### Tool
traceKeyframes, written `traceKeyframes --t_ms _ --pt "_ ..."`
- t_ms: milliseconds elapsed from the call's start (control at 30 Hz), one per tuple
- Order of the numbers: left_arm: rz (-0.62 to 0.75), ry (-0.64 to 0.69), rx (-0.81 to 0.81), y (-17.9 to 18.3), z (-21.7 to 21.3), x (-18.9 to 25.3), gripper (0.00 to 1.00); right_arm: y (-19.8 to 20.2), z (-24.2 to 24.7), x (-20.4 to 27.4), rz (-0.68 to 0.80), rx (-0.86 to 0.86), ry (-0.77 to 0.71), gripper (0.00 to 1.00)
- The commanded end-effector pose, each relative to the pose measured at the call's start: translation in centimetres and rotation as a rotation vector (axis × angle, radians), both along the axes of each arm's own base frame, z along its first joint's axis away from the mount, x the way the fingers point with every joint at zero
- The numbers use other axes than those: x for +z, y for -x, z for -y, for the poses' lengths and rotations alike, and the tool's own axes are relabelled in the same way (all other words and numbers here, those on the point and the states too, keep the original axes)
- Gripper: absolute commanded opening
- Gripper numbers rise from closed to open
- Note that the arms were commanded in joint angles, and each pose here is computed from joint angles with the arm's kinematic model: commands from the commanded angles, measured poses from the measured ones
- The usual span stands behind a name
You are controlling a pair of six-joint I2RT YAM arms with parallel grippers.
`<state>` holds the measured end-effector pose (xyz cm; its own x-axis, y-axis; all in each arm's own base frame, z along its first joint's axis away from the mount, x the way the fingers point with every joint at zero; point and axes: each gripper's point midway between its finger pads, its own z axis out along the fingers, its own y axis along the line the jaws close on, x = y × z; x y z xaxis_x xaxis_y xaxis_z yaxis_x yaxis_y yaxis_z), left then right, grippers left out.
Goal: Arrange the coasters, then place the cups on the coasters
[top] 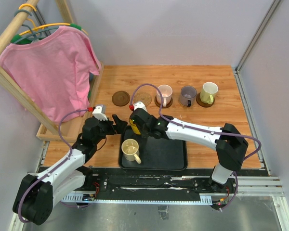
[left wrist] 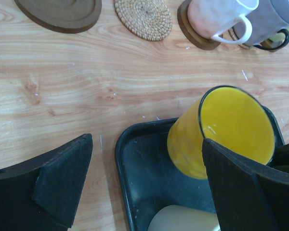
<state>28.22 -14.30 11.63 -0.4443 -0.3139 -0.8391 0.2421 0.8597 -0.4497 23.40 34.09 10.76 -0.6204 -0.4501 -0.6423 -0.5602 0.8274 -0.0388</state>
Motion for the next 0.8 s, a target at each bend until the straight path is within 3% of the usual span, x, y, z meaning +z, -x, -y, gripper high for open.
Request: traceKeyframes --t_ms 0,367,767 --pt "0.042 -0.011 0.012 -0.2 -0.2 0.9 1.0 -2.6 -1.2 5.4 0.16 -0.037 -0.075 0.01" --pt "0.046 -0.027 0.035 -0.3 -0.7 0.7 1.0 -9.6 -1.1 8.8 0.3 -0.157 -0.179 0.01" --pt "0.038 -0.057 0.029 -0.6 -0.7 0.2 1.0 -17.9 -1.5 8.4 0.402 -0.402 -0.217 0.01"
